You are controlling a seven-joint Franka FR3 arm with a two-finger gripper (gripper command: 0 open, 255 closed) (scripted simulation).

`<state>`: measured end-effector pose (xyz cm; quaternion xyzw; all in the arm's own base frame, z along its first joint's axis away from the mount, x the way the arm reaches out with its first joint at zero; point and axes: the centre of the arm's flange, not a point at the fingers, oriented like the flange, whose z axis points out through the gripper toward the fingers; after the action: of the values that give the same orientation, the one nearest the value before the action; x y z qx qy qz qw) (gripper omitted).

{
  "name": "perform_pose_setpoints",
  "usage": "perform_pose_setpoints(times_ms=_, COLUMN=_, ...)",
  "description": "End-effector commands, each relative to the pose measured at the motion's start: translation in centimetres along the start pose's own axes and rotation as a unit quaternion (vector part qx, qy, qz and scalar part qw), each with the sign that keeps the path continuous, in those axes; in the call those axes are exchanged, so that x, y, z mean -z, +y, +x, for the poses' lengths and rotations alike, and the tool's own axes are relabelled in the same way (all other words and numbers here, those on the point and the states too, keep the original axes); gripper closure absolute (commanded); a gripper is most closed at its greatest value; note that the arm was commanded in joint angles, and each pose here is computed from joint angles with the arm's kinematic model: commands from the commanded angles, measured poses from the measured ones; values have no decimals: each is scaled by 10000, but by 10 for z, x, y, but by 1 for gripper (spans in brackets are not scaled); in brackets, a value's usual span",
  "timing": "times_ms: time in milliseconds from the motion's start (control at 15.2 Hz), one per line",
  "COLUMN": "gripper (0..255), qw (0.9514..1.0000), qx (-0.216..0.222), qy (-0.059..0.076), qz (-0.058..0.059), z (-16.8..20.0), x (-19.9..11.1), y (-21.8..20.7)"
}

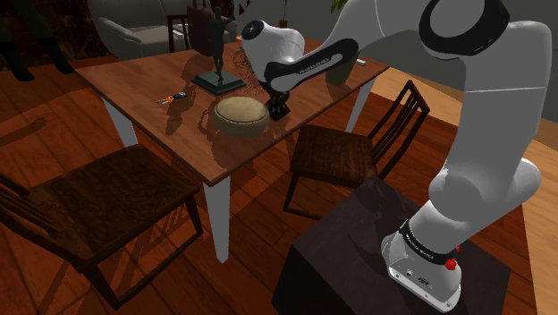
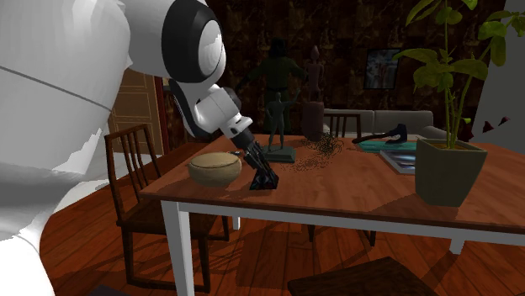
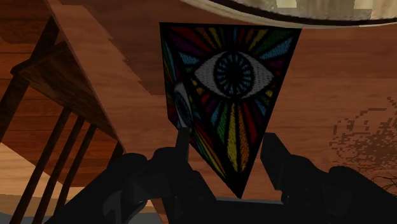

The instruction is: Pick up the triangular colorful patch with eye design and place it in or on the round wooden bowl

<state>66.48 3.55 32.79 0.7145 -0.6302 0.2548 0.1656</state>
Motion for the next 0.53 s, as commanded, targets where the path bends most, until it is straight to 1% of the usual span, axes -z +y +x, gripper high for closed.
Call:
perform_pose_setpoints(times_ms=0, gripper=255, qw=10000, qx=0, qy=1, qz=0, z=7, x=9, y=-1)
perform_pose_setpoints(times_ms=462, gripper=255, qw=10000, qx=0, qy=1, qz=0, z=28, x=39, y=-4)
